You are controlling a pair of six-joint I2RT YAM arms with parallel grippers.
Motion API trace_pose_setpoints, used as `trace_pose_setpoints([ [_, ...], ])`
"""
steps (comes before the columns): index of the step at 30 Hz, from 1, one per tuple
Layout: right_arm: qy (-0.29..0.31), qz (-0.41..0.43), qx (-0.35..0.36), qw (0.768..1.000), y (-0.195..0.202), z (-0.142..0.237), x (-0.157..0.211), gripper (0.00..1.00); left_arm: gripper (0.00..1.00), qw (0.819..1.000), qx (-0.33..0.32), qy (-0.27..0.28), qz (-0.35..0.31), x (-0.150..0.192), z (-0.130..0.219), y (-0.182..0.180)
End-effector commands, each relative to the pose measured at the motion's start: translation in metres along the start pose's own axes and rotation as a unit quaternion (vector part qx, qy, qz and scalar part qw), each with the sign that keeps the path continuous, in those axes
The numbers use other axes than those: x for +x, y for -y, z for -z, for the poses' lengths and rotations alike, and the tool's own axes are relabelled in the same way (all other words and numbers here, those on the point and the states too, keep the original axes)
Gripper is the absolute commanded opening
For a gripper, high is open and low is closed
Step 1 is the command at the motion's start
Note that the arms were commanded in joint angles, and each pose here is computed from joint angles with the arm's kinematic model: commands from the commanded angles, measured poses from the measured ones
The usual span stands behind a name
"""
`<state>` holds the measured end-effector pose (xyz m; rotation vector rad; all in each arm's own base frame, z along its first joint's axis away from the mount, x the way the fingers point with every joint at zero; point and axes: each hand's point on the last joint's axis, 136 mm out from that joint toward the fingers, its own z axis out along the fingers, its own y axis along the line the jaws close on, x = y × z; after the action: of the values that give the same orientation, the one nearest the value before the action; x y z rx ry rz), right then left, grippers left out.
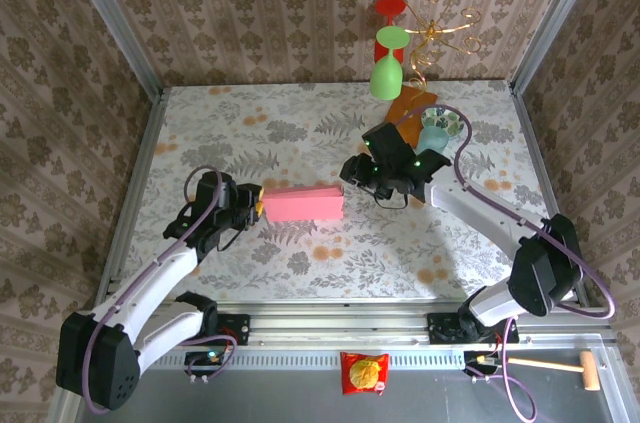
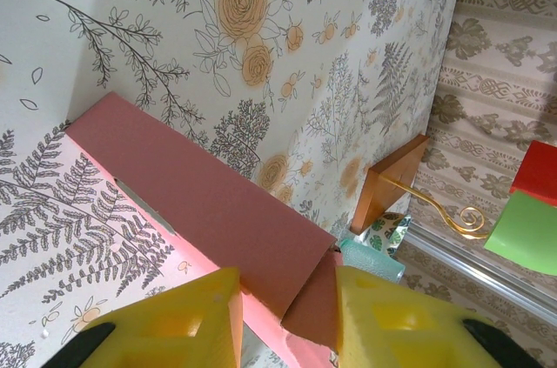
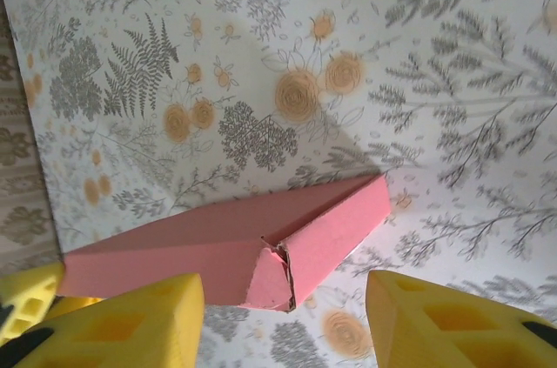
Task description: Fold the paper box
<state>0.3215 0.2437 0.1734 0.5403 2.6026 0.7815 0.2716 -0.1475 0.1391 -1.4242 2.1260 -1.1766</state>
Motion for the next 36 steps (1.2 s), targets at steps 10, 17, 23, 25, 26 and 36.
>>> trace_pose_setpoints([
  [10,-0.084,-0.109,-0.01,0.99,0.001,-0.021,0.027,0.43,0.3,0.998,-0.067,-0.005,0.014,0.002,-0.006,-0.036],
  [17,-0.088,-0.121,-0.005,0.989,0.01,-0.029,0.03,0.33,0.3,0.998,-0.069,-0.007,0.014,0.002,-0.008,-0.036],
  [23,-0.087,-0.127,0.002,0.988,0.017,-0.033,0.03,0.27,0.3,0.998,-0.068,-0.009,0.013,0.003,-0.008,-0.035],
  [25,-0.089,-0.129,0.004,0.988,0.02,-0.035,0.031,0.25,0.3,0.998,-0.068,-0.01,0.013,0.003,-0.008,-0.036],
  [26,-0.09,-0.129,0.006,0.987,0.022,-0.036,0.032,0.24,0.3,0.998,-0.068,-0.01,0.012,0.003,-0.008,-0.036],
  [36,-0.092,-0.132,0.023,0.987,0.038,-0.041,0.035,0.13,0.37,0.998,-0.052,-0.028,-0.019,0.008,-0.004,-0.025],
])
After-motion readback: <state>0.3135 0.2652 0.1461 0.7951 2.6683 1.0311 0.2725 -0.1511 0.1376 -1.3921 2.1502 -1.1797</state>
